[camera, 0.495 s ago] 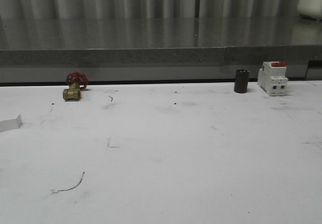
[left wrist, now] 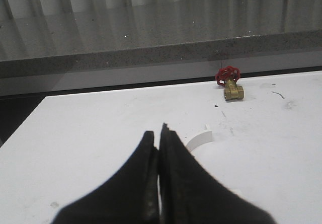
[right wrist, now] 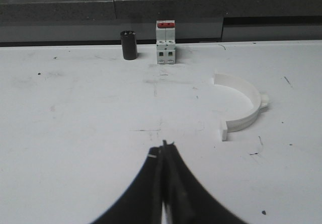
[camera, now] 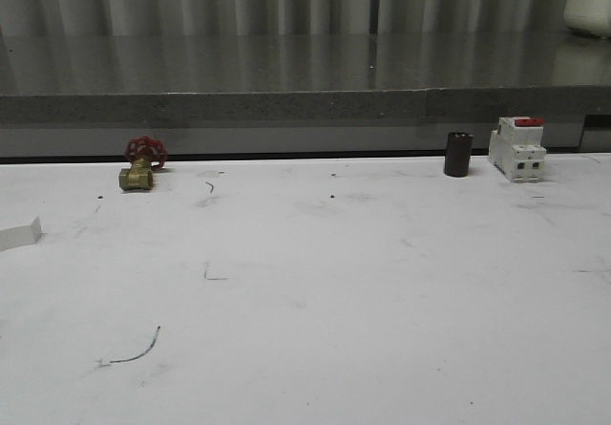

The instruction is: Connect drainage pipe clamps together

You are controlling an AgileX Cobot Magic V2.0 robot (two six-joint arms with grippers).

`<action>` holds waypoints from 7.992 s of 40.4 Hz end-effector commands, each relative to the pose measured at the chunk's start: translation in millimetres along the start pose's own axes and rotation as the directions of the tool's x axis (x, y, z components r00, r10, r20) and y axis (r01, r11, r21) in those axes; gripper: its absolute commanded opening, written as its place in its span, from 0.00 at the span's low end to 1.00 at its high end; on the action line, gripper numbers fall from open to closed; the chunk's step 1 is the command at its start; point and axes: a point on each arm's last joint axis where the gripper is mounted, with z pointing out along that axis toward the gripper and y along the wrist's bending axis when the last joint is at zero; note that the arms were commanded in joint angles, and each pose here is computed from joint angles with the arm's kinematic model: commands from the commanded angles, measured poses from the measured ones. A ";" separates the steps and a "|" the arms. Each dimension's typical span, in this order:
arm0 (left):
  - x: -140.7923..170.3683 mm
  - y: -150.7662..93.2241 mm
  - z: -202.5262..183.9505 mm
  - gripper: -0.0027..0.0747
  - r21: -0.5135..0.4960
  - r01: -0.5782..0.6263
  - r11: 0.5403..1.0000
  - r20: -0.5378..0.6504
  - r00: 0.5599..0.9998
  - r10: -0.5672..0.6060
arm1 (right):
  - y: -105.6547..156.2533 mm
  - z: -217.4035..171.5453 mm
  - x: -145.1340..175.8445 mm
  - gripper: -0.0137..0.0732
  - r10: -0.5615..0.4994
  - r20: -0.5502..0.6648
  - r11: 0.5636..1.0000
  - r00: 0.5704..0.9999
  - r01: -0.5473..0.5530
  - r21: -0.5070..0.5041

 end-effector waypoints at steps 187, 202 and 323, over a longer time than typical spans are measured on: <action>3.5 7.6 282.2 0.41 0.166 0.139 0.976 -0.905 0.416 0.095 | 11.2 -15.9 -151.1 0.91 -0.010 0.121 1.000 0.993 0.011 -0.011; 2.8 8.3 284.2 0.23 0.170 0.125 0.977 -0.894 0.437 0.100 | 11.2 -15.9 -151.1 0.91 -0.010 0.121 1.000 0.993 0.011 -0.011; -148.1 -199.9 288.5 0.55 0.286 0.242 0.927 -0.833 0.542 0.116 | 11.2 -15.9 -151.1 0.91 -0.010 0.121 1.000 0.993 0.011 -0.011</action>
